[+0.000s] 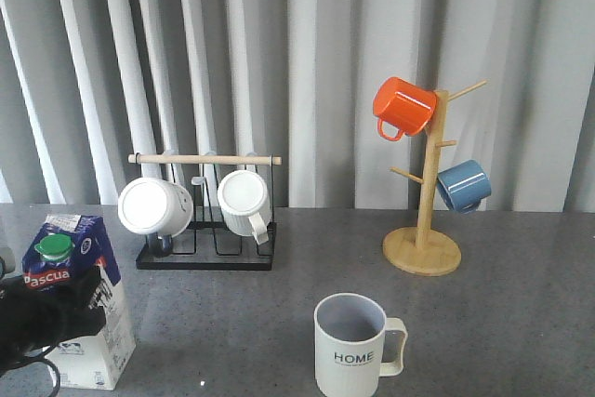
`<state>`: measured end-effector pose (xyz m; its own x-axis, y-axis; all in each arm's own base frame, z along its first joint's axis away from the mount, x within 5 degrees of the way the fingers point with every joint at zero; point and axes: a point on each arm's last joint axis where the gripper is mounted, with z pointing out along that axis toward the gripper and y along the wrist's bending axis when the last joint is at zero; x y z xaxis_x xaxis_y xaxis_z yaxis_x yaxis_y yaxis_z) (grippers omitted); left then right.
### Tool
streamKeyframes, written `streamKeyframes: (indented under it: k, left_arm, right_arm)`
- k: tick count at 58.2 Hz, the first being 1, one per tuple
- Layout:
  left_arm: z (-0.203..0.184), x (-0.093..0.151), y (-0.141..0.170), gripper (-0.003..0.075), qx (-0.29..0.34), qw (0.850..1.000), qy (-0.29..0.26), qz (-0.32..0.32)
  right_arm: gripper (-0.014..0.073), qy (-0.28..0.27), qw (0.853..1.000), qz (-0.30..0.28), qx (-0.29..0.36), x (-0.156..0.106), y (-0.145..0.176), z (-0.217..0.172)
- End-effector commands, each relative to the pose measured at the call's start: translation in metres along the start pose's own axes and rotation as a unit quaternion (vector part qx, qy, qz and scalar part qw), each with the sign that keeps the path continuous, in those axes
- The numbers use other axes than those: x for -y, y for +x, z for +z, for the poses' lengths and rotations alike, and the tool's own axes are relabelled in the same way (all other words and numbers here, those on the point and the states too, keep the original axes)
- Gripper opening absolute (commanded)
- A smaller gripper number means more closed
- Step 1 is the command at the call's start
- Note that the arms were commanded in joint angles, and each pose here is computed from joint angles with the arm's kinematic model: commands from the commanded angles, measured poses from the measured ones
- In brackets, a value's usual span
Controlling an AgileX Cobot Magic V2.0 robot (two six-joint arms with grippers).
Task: Place milk next to cup
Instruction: 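Reach the left gripper to the Pascual milk carton and grasp it, then lift the milk carton off the table with the left gripper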
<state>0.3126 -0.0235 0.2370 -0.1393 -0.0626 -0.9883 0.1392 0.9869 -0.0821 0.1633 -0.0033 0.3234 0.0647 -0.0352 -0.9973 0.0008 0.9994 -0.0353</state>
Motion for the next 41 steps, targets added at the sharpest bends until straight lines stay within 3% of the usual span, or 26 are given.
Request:
streamKeyframes:
  k: [1, 9, 20, 41]
  left_arm:
    - [-0.002, 0.002, -0.028, 0.0255, 0.078, 0.997, 0.010, -0.010]
    - [-0.003, 0.002, -0.028, 0.0132, 0.081, 0.997, 0.010, -0.009]
    - [-0.003, 0.002, -0.028, 0.0038, 0.081, 0.997, 0.010, -0.009]
    - [-0.008, 0.005, -0.038, 0.0020, 0.105, 0.994, 0.022, -0.034]
  right_arm:
    - [-0.0010, -0.002, 0.999, -0.008, 0.051, 0.000, -0.016, 0.000]
    - [-0.0010, -0.002, 0.999, -0.008, 0.051, 0.000, -0.016, 0.000]
    - [-0.0010, -0.002, 0.999, -0.008, 0.051, 0.000, -0.016, 0.000]
    - [-0.0010, -0.002, 0.999, -0.008, 0.051, 0.000, -0.016, 0.000]
